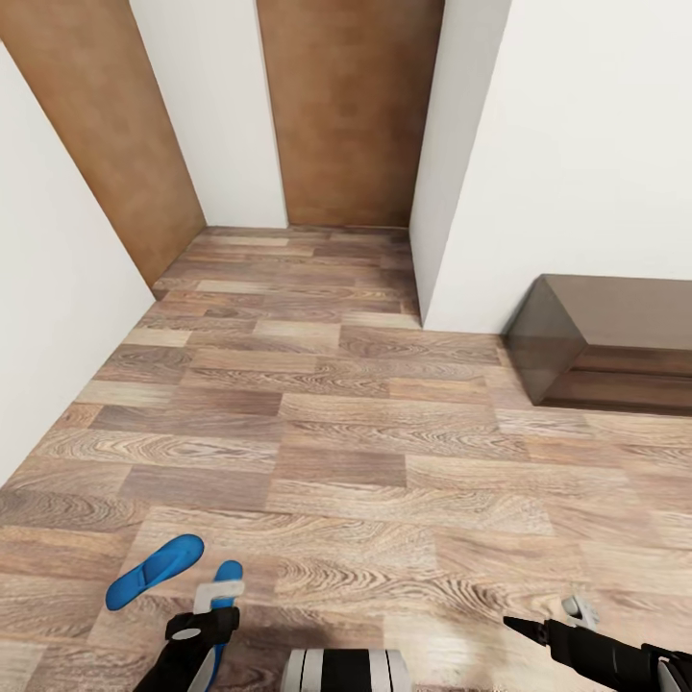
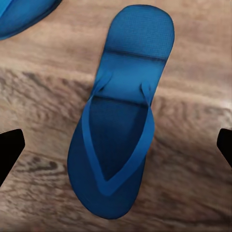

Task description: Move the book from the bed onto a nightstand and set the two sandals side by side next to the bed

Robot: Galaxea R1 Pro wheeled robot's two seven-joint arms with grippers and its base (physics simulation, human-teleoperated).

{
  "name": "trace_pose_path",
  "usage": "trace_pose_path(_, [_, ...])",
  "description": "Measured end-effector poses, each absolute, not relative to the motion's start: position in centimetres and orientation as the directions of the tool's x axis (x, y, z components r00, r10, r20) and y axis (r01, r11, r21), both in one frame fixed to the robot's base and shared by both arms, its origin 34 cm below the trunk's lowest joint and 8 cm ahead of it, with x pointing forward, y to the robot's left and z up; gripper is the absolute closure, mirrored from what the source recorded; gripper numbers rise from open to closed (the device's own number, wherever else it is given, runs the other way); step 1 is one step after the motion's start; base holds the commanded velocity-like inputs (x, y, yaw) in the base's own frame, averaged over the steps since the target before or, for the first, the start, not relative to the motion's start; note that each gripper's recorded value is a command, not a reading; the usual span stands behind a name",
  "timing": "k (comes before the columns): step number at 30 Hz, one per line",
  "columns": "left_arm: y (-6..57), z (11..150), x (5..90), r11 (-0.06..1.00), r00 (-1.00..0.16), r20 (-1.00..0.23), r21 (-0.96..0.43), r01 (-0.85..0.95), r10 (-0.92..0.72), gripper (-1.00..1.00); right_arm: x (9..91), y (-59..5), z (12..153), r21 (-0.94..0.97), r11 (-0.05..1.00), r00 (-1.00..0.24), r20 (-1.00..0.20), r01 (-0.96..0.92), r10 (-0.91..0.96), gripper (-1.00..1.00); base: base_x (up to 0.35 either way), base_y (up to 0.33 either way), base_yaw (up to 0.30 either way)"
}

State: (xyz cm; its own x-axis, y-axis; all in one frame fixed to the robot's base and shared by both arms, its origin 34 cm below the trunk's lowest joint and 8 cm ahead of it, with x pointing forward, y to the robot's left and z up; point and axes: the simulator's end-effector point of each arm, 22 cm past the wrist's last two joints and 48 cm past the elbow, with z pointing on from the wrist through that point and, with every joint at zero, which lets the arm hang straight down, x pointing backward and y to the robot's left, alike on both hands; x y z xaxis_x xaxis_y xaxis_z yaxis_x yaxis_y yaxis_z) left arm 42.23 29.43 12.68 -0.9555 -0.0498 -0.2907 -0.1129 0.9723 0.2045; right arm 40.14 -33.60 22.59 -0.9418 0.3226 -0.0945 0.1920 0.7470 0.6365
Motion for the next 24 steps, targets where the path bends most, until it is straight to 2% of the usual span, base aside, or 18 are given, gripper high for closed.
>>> trace_pose_path(14, [29.3, 10.6, 40.1, 0.973, -0.971, -0.235, 0.209, -0.101, -0.051, -1.0, 39.4, -33.6, 21.3, 0.651, 0.717, -0.931, -0.042, 0.251, 0.364, -1.0, 0.0, 0.0, 0.0])
trace_pose_path(17, [29.3, 10.2, 39.6, 0.973, -0.973, -0.224, 0.21, -0.099, -0.051, -1.0, 40.2, -33.2, 21.7, 0.688, 0.665, -0.906, -0.026, 0.291, 0.423, -1.0, 0.0, 0.0, 0.0])
trace_pose_path(19, [29.3, 10.0, 39.2, 0.973, -0.975, -0.215, 0.211, -0.097, -0.051, -1.0, 41.8, -32.7, 23.3, 0.758, 0.571, -0.867, -0.014, 0.316, 0.499, -1.0, 0.0, 0.0, 0.0])
trace_pose_path(20, [29.3, 9.8, 39.1, 0.973, -0.976, -0.211, 0.211, -0.096, -0.051, -1.0, 43.4, -32.8, 25.3, 0.82, 0.483, -0.836, -0.012, 0.306, 0.549, -1.0, 0.0, 0.0, 0.0])
trace_pose_path(24, [29.3, 9.7, 39.0, 0.973, -0.977, -0.208, 0.212, -0.095, -0.051, -1.0, 45.4, -33.5, 28.8, 0.898, 0.359, -0.802, -0.011, 0.255, 0.598, -1.0, 0.0, 0.0, 0.0])
